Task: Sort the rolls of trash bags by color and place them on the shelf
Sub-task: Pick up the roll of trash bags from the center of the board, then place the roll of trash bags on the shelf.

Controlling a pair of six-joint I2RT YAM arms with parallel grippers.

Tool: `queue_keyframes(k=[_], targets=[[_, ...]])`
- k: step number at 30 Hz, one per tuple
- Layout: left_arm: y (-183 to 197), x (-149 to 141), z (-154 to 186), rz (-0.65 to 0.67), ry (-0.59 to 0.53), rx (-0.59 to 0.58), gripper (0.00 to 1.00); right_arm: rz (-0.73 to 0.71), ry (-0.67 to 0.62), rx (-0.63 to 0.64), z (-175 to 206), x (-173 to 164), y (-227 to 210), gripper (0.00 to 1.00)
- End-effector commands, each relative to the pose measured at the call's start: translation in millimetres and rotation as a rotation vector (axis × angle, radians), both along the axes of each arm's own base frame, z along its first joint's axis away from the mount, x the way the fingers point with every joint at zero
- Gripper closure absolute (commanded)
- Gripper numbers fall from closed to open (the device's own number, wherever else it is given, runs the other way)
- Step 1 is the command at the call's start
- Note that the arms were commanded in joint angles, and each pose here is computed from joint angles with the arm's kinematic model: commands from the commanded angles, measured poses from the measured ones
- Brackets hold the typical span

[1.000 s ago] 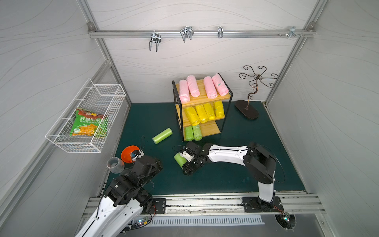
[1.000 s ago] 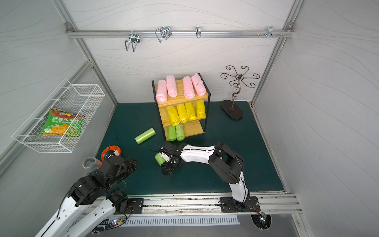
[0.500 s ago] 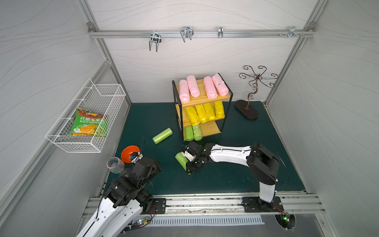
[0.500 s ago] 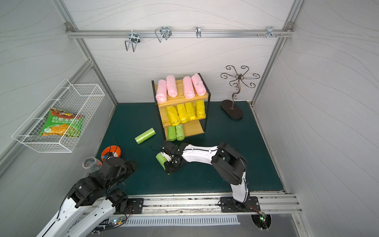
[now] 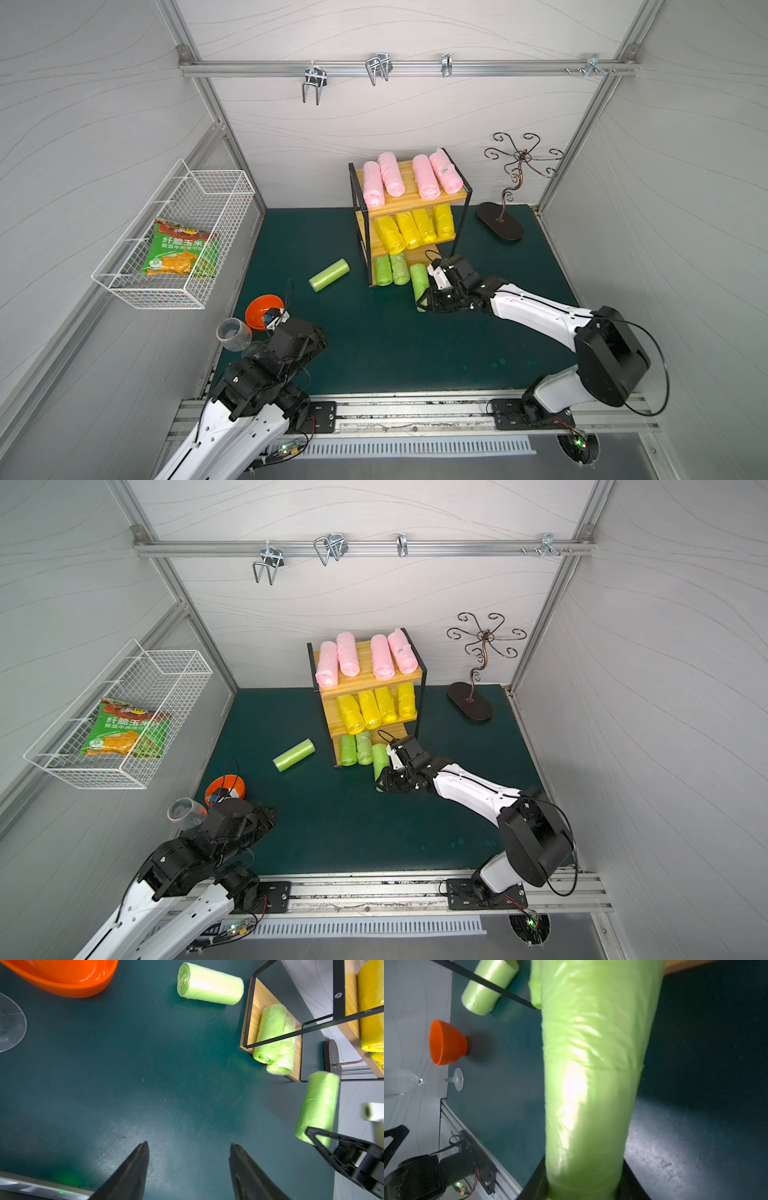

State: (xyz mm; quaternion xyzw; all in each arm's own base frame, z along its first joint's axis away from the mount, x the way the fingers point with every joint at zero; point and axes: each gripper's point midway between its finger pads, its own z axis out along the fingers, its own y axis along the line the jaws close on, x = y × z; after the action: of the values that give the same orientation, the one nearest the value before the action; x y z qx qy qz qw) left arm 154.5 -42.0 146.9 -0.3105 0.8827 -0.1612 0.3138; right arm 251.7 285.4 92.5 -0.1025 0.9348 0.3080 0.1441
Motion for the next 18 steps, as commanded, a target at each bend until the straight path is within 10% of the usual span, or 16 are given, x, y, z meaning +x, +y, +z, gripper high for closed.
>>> queue_keyframes(k=[1,18], targets=[[-2,6,6,0.002,-0.032,-0.007,0.33,-0.050,0.040,0.097,-4,15,7,1.00],[3,2,1,0.004,-0.020,0.016,0.33,-0.133,0.096,0.212,-22,89,18,1.00]])
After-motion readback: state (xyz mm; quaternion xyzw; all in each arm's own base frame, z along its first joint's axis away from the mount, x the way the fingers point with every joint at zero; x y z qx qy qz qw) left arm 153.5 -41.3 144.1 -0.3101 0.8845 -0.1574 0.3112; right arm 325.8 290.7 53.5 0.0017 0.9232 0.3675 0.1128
